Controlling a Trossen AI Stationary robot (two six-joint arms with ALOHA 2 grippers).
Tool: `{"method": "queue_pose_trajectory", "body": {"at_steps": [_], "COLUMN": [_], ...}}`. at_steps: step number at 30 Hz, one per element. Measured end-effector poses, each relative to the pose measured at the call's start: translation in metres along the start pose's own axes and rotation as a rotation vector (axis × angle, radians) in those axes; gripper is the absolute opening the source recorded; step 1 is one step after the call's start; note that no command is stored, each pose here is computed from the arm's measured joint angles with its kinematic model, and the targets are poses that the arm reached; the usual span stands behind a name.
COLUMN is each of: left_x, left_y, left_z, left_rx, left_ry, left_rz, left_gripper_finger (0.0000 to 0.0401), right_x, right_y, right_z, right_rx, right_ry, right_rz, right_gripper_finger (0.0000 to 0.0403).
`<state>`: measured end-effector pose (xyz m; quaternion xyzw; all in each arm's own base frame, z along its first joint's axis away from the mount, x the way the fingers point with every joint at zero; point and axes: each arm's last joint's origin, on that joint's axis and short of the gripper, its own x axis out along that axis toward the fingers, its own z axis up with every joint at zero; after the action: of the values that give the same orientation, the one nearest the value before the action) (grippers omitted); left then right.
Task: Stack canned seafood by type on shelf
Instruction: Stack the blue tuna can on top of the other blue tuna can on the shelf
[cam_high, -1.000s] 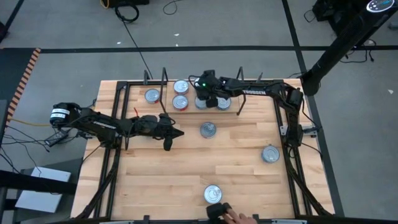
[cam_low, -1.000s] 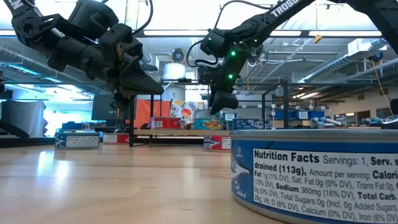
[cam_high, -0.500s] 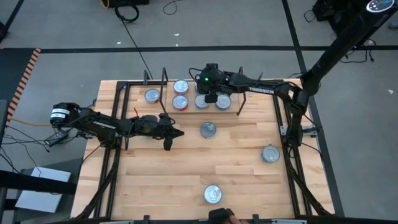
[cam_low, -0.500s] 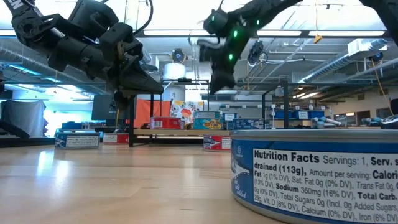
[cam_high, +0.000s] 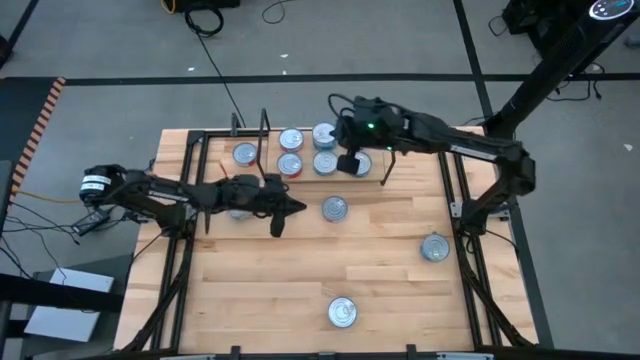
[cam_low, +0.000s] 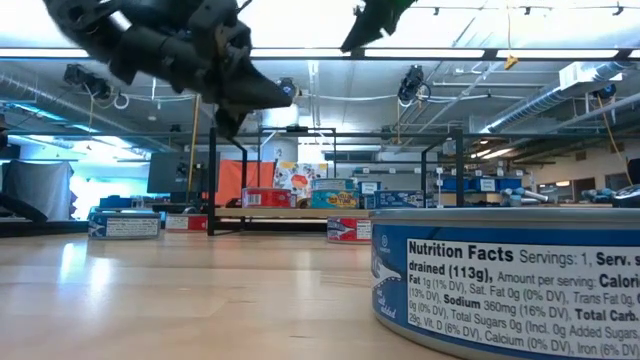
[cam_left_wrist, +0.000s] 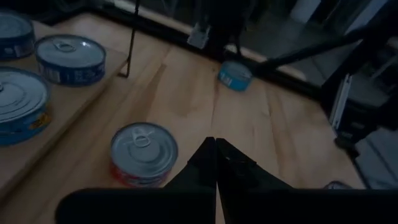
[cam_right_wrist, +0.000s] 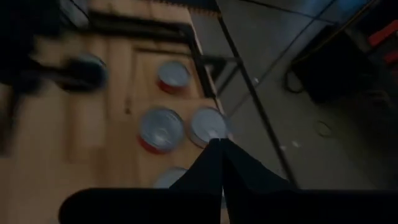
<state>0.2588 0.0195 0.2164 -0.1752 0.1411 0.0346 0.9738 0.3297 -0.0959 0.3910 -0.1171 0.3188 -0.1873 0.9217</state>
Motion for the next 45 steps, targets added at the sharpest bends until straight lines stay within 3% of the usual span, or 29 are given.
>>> {"method": "queue_pose_trajectory", "body": {"at_steps": [5,12,20,28,39,45], "left_x": [0.002,-0.001,-0.007,-0.03,-0.056,-0.064], "left_y": [0.003,0.001,-0.003,-0.006,-0.023,-0.02], "left_z": [0.03,0.059,0.059,0.043,0.007,0.0], "left_rx": [0.055,0.143,0.123,0.069,0.057,0.002], "left_ry": [0.086,0.142,0.229,0.453,0.822,0.866], "left_rz": [-0.008,-0.06,-0.165,-0.136,0.038,0.32], "left_gripper_finger": [0.0005,0.0005,0.0005,0.0005,0.0005,0.0007], "right_x": [-0.018,-0.015,-0.037,-0.078,-0.092,-0.091], "right_y": [0.015,0.06,0.108,0.135,0.144,0.145], "right_z": [0.004,-0.01,-0.056,-0.096,-0.118,-0.12], "right_rx": [0.11,0.188,0.364,0.484,0.498,0.47], "right_ry": [-0.022,-0.105,-0.111,-0.042,0.05,0.065], "right_rz": [0.077,0.3,0.438,0.404,0.378,0.371], "right_gripper_finger": [0.0011,0.0004,0.0002,0.0002,0.0002,0.0002]}}
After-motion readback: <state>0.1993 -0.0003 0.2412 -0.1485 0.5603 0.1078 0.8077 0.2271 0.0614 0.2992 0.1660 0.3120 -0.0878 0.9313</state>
